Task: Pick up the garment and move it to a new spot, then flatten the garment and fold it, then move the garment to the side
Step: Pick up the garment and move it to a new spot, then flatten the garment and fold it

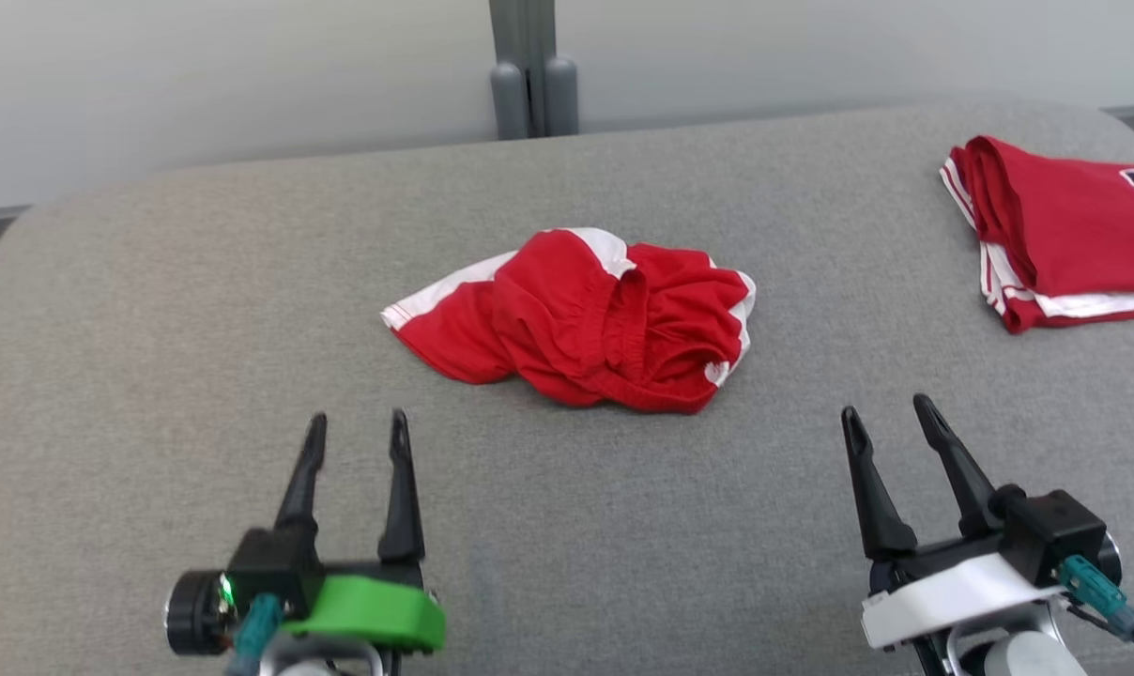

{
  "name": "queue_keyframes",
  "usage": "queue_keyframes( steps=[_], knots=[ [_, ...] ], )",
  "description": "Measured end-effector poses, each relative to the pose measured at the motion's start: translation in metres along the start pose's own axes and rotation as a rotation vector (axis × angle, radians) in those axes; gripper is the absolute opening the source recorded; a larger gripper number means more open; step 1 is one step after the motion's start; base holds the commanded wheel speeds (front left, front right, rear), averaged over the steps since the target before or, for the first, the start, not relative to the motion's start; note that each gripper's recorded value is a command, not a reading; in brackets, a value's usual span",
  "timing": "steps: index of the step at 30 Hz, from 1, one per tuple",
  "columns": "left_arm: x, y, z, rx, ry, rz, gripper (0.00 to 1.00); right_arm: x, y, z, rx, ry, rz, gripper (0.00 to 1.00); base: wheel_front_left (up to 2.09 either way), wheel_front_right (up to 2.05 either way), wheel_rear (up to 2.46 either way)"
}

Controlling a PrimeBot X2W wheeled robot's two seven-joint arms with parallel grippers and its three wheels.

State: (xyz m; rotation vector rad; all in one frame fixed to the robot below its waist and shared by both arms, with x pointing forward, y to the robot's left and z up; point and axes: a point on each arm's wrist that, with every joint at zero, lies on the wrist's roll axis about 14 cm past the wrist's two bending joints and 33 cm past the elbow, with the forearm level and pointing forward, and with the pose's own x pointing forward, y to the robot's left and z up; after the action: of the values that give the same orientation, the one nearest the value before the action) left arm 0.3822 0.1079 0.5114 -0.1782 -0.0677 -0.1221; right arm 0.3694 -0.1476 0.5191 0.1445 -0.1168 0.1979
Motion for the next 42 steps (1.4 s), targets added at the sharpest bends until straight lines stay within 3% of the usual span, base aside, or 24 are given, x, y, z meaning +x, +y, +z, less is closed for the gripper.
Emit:
queue_keyframes(
  steps=[12,42],
  knots=[
    [-0.062,0.032,0.009,0.043,-0.028,0.124,1.0,-0.018,0.024,0.005,-0.032,-0.007,0.068,1.0,0.0,0.0,0.0],
    [-0.062,0.026,0.01,0.058,-0.029,0.105,1.0,-0.017,0.018,-0.001,-0.001,0.005,0.027,1.0,0.0,0.0,0.0]
  ],
)
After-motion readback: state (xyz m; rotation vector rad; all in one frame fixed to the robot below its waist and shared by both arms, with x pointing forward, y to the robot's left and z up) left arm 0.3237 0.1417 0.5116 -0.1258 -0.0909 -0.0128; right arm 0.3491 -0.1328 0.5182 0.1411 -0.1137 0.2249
